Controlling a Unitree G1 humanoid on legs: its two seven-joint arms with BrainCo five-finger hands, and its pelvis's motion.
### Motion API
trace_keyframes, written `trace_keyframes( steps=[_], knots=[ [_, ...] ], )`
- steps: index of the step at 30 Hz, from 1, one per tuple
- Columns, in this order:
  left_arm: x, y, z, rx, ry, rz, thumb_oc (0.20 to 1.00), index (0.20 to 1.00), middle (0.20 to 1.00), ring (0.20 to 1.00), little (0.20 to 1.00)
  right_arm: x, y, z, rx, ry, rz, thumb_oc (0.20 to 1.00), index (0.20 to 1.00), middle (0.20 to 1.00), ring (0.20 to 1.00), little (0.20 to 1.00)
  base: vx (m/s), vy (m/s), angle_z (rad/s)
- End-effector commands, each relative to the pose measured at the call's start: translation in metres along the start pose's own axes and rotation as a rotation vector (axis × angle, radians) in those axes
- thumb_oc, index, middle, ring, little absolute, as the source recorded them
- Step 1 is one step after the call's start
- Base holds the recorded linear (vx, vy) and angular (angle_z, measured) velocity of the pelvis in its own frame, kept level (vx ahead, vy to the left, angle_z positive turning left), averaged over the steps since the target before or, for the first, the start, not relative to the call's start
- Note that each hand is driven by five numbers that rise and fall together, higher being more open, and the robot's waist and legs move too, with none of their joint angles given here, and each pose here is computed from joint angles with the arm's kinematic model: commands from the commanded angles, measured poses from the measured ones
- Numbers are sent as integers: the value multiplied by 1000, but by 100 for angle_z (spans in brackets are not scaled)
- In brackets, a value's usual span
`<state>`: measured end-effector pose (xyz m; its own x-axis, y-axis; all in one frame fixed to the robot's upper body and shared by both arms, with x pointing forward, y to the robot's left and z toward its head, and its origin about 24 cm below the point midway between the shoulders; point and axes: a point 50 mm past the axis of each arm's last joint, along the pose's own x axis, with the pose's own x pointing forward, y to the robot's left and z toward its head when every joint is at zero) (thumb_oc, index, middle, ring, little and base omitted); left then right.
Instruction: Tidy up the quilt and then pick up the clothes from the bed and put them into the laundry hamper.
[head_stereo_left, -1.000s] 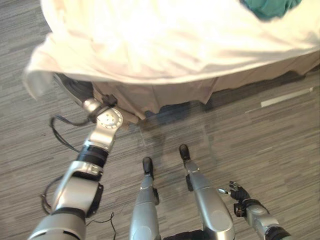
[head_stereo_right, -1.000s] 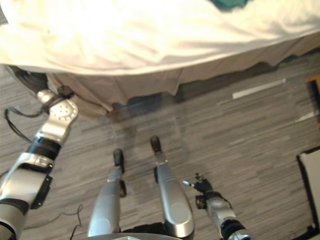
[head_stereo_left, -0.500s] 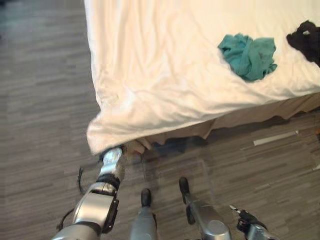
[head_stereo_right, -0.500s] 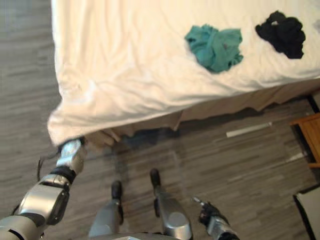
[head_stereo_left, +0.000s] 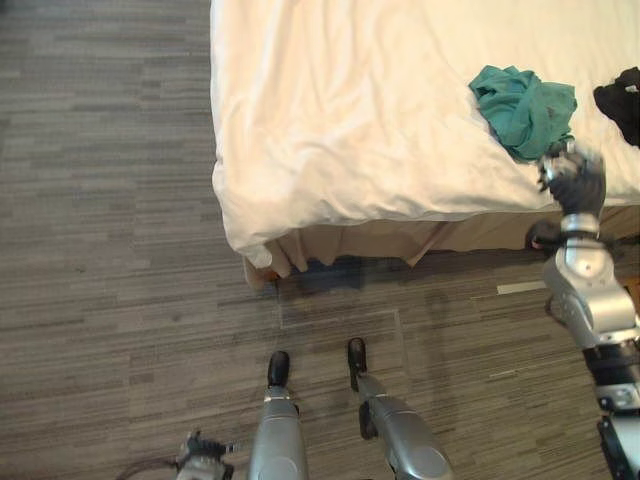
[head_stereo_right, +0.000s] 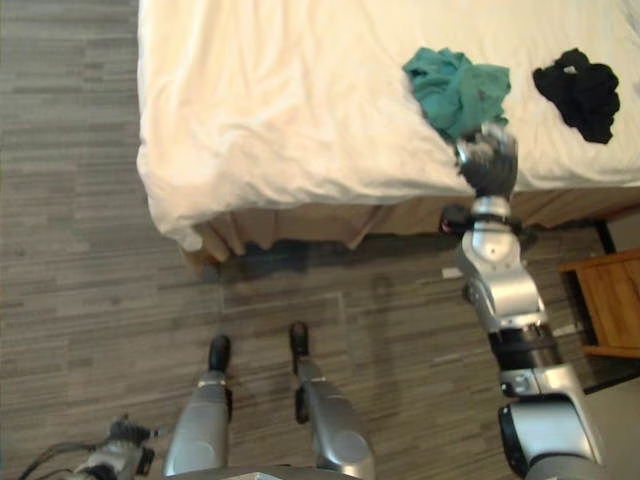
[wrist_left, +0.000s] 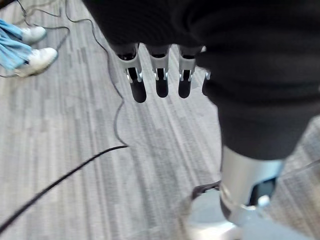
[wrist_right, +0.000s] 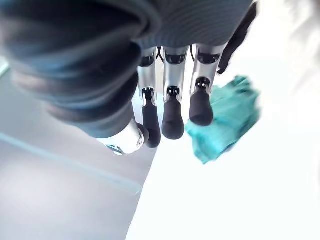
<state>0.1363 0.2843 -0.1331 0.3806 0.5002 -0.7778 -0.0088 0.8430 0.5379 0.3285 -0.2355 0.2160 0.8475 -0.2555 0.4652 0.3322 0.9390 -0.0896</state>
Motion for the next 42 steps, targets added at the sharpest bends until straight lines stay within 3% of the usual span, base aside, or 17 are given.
trace_keyframes(
  steps=[1,5,10,22,27,33,38,40,42],
  knots=[
    [2,12,10,6,-54,50,1000,1000,1000,1000,1000,17,5,27,-85,-121,61,200,200,200,200,200,-9,3,36],
    [2,15,25,4,-153,24,1000,1000,1000,1000,1000,50,21,77,-129,-263,57,200,200,200,200,200,0,26,15],
    [-1,9,37,-43,-227,-13,1000,1000,1000,1000,1000,64,40,118,-153,-395,79,200,200,200,200,200,-21,80,44],
    [-16,-28,30,-72,-301,-181,1000,1000,1000,1000,1000,72,86,144,-201,-498,127,200,200,200,200,200,17,54,21],
    [-20,-36,26,-51,-316,-197,1000,1000,1000,1000,1000,43,129,132,7,-484,339,200,200,200,200,200,29,-4,12],
    [-25,-48,45,-75,-350,-204,1000,1000,1000,1000,1000,-43,191,158,184,-663,639,200,200,200,200,200,0,0,0],
    [-25,-48,52,-63,-341,-187,1000,1000,1000,1000,1000,-45,185,170,140,-769,530,200,200,200,200,200,34,-57,-1],
    [-18,-31,46,-7,-302,-151,1000,1000,1000,1000,1000,-11,160,167,3,-760,279,200,200,200,200,200,103,-233,-2],
    [-15,-22,41,7,-280,-144,1000,1000,1000,1000,1000,15,138,163,-67,-709,173,200,200,200,200,200,76,-142,-1]
  ],
)
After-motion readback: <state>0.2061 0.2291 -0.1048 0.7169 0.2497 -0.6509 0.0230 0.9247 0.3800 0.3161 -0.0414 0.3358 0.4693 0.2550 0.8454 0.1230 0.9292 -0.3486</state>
